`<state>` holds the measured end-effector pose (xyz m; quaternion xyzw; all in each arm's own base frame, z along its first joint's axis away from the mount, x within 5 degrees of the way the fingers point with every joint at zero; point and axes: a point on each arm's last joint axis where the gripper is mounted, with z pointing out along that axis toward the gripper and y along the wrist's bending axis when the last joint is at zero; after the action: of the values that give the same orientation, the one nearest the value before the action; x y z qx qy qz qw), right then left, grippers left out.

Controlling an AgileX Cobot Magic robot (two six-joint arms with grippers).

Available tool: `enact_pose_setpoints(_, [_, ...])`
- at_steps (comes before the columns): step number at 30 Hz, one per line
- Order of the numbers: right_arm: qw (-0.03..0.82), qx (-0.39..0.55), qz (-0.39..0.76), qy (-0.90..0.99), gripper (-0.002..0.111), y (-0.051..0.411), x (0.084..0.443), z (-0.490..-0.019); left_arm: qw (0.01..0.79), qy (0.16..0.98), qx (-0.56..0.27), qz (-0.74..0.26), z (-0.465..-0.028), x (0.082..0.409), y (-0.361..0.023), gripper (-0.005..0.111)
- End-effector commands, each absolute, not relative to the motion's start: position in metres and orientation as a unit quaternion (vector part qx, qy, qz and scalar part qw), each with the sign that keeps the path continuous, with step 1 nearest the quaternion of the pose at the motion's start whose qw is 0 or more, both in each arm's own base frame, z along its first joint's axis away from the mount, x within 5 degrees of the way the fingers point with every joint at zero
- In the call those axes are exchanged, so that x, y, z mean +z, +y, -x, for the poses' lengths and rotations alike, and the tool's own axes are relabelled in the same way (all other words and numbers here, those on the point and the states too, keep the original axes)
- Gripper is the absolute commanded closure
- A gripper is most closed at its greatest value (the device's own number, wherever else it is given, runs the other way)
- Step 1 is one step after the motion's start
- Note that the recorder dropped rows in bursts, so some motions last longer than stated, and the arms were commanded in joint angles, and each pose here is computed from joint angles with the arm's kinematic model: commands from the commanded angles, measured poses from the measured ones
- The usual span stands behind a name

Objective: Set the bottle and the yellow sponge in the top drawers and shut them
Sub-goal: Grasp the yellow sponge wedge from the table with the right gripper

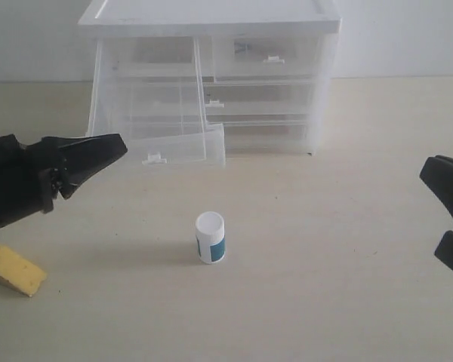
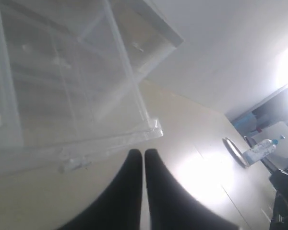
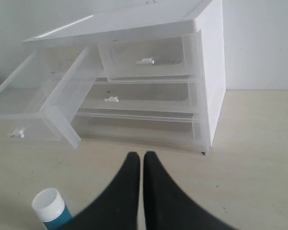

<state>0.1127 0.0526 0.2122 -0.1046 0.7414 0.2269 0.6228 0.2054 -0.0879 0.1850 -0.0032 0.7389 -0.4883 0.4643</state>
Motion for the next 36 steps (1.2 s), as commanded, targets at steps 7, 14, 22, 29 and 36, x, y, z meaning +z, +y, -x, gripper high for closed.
enact_pose_setpoints(7, [0.558,0.346,0.240,0.715,0.106,0.085,0.240,-0.108,0.634,0.614,-0.444,-0.155,-0.169,0.255,-0.079,0.103])
enact_pose_setpoints(14, [0.367,0.393,0.405,0.739,0.102,0.224,0.212,-0.143,0.775,0.620,-0.119,0.020,-0.079,0.313,-0.010,0.103])
enact_pose_setpoints(22, [0.368,0.228,0.539,0.722,0.022,0.406,0.173,-0.147,0.799,0.589,-0.113,0.028,-0.056,0.317,-0.007,0.103])
enact_pose_setpoints(29, [0.384,0.254,0.541,0.704,0.022,0.455,0.152,-0.163,0.801,0.587,-0.116,0.028,-0.056,0.318,-0.007,0.103])
enact_pose_setpoints(36, [0.401,0.209,0.559,0.695,0.022,0.481,0.125,-0.183,0.801,0.586,-0.121,0.031,-0.056,0.318,-0.007,0.103])
